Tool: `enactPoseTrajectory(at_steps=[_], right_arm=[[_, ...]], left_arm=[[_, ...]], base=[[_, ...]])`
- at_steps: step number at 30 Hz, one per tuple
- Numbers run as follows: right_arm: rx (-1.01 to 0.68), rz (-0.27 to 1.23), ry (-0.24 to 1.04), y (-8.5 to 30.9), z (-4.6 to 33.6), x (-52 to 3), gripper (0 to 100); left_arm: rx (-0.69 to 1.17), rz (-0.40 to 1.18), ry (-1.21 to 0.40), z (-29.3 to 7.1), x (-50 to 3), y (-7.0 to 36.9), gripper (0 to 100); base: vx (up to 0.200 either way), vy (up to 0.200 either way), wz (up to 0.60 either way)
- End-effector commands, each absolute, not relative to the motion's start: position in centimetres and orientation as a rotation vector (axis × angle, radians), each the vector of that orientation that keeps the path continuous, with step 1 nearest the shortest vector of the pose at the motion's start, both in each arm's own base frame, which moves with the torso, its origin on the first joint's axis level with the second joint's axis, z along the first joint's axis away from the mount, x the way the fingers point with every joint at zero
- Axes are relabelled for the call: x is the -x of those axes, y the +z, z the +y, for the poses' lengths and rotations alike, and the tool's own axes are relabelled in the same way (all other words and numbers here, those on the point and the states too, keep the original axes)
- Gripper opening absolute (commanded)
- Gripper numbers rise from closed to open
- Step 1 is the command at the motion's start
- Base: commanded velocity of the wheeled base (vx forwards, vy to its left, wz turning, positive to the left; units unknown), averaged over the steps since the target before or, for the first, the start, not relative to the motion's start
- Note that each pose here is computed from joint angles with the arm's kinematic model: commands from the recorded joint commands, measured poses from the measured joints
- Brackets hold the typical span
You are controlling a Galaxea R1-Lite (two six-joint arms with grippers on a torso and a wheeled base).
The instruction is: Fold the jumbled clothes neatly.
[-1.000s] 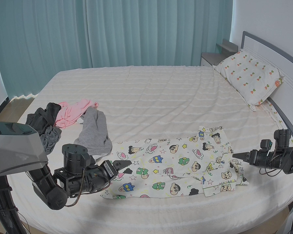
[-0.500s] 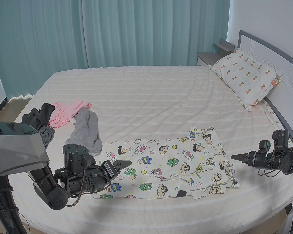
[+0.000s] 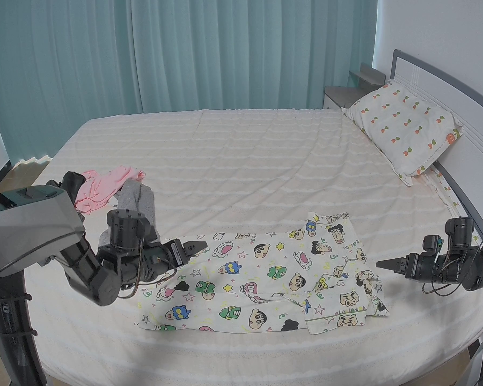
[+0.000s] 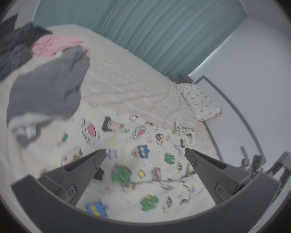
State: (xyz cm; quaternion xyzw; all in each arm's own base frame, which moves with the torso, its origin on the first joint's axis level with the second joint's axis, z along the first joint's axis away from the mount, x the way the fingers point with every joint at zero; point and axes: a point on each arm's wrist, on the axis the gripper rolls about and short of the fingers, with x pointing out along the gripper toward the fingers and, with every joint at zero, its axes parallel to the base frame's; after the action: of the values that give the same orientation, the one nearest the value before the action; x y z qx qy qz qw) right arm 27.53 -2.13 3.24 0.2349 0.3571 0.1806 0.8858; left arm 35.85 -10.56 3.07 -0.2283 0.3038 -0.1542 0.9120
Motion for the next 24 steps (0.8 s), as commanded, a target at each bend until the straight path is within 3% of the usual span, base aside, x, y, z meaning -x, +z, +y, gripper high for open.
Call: enactPoseTrajectory(at_steps=[1, 14, 24], right_arm=[[-0.491, 0.758, 0.375, 2.8, -1.9, -27.5, 100], [-0.484, 0.758, 0.38, 1.7, -1.8, -27.5, 100], [-0.455, 0.714, 0.35, 0.5, -1.8, -27.7, 100]], left_arm=[[0.339, 0.667, -0.244, -7.6, -41.2, 0.2, 100], [0.353, 0.725, -0.138, -7.4, -45.4, -5.2, 100], [0.332, 0.723, -0.058, -7.1, -46.8, -5.4, 100]], base=[[0.0, 0.0, 0.0], [0.0, 0.0, 0.0], [0.0, 0.0, 0.0]])
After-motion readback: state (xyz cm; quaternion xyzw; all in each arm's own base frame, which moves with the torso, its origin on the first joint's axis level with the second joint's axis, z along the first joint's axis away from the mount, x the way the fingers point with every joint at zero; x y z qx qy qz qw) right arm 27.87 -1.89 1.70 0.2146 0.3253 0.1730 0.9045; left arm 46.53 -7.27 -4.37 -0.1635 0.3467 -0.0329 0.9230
